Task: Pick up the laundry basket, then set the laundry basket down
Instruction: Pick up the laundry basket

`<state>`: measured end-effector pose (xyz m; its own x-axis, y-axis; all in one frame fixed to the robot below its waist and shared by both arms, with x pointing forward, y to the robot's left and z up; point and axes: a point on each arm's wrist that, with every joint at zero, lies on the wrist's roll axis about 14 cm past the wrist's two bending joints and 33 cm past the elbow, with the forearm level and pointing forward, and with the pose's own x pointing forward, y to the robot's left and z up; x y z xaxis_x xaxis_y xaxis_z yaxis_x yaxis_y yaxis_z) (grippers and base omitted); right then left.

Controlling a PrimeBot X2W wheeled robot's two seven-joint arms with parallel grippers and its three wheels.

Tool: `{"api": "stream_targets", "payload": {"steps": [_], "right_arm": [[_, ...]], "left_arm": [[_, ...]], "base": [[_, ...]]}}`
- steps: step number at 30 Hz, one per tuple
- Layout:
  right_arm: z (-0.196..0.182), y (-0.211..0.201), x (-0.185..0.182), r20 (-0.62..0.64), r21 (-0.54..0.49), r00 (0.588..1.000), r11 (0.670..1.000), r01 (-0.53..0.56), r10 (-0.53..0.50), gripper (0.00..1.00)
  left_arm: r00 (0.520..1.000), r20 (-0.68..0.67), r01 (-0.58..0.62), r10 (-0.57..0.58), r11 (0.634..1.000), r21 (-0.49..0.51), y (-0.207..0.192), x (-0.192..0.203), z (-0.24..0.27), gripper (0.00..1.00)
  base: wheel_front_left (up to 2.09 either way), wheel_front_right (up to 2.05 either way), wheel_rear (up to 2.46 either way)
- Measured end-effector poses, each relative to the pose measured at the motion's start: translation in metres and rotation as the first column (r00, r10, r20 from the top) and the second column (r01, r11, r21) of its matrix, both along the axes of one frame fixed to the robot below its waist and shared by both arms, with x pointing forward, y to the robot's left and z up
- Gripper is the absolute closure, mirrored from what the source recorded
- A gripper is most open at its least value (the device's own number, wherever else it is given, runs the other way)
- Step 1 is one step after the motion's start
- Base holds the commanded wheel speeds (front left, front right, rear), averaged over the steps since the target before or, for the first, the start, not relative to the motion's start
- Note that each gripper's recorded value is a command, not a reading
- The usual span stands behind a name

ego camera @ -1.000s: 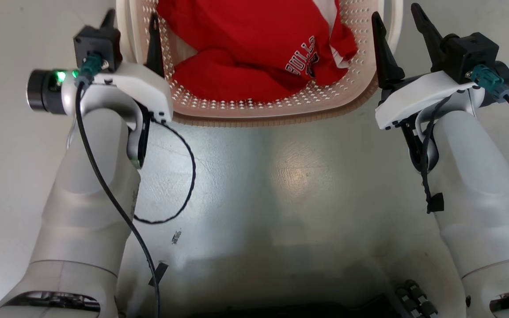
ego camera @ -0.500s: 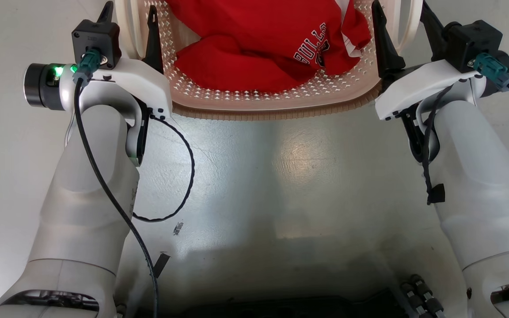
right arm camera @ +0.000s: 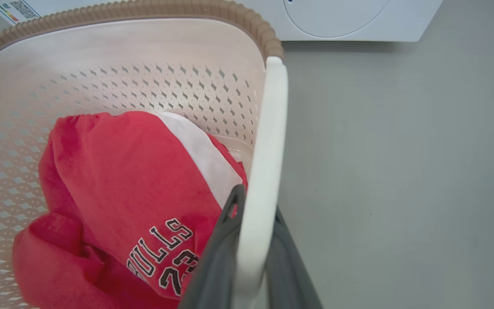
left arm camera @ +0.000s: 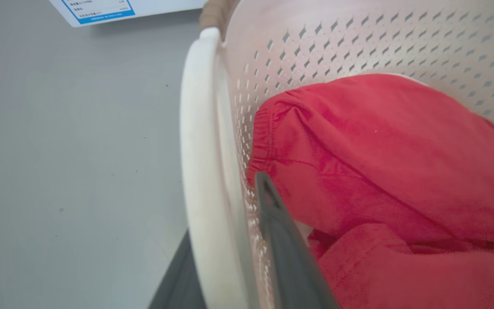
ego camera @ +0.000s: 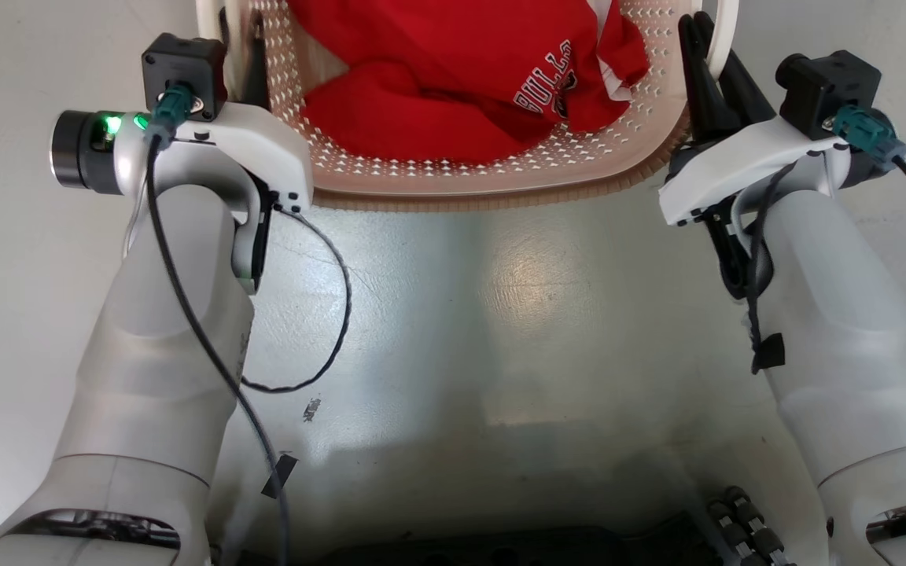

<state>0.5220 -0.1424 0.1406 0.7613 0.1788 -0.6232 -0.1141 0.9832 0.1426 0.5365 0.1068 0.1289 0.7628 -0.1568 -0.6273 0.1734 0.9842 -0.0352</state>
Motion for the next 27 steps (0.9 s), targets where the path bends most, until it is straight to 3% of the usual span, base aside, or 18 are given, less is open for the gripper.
{"api": "stream_targets", "payload": {"steps": [11, 27], "right_arm": [[0.003, 0.000, -0.004, -0.015, 0.007, 1.000, 1.000, 0.010, -0.010, 1.00], [0.039, 0.008, -0.010, -0.027, 0.006, 0.999, 1.000, -0.027, 0.027, 1.00]], "left_arm": [[1.000, -0.004, -0.004, 0.004, 1.000, 0.000, -0.001, 0.002, 0.005, 1.00], [0.999, -0.028, -0.021, 0.021, 1.000, -0.006, 0.001, -0.008, 0.043, 1.00]], "base": [[0.00, 0.00, 0.00], [0.00, 0.00, 0.00]]}}
